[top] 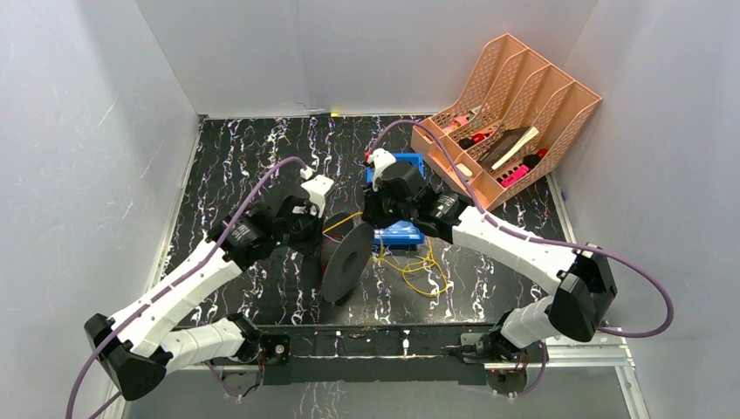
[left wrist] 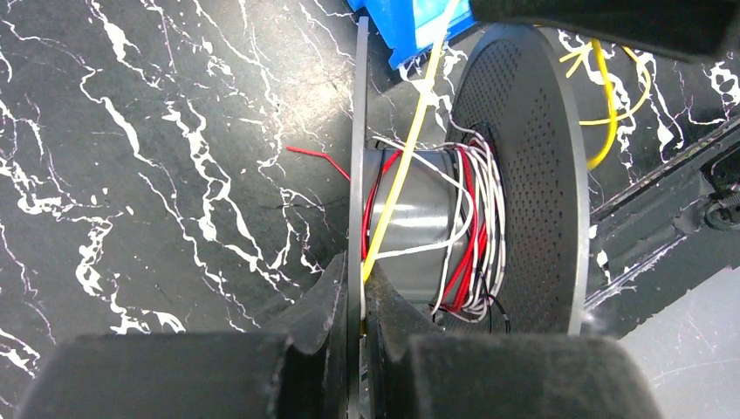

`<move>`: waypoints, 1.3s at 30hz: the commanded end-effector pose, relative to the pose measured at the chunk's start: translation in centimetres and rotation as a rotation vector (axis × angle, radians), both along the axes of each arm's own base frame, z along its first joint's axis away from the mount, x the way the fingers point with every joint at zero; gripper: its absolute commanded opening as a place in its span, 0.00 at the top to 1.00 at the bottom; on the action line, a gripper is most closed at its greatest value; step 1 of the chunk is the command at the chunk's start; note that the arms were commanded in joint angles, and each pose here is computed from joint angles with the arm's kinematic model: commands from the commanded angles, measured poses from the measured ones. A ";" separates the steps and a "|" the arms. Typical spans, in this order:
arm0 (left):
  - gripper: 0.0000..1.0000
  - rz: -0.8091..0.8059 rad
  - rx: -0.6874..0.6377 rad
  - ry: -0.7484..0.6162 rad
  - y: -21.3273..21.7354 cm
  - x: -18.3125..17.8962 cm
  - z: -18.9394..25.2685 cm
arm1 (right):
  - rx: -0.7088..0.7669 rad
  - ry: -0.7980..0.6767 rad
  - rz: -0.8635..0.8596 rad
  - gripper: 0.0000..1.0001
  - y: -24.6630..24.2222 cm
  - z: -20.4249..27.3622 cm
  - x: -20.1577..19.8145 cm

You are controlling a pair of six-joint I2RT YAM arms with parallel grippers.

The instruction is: Wrap the cables

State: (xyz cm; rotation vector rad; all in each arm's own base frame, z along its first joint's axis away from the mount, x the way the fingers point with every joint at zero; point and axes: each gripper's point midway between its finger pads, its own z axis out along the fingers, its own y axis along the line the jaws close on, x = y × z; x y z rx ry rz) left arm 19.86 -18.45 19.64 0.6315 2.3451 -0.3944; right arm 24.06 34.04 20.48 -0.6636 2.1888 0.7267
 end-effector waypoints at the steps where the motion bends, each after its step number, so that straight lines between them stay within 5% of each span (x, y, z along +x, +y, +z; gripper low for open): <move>1: 1.00 0.010 -0.045 -0.055 0.7 -0.4 3.7 | -0.177 -0.121 -0.162 0.72 -5.2 -2.1 3.2; 12: 1.00 0.072 -0.052 -0.123 2.0 0.1 7.4 | -0.117 -0.102 -0.186 0.51 -7.3 -3.1 1.8; 22: 1.00 0.163 -0.102 -0.183 2.3 1.3 10.0 | 0.151 -0.098 -0.058 0.36 -6.4 -2.7 -2.6; 39: 1.00 0.184 -0.197 -0.268 3.1 0.5 14.7 | -0.035 -0.182 -0.091 0.35 -8.7 -9.1 -0.8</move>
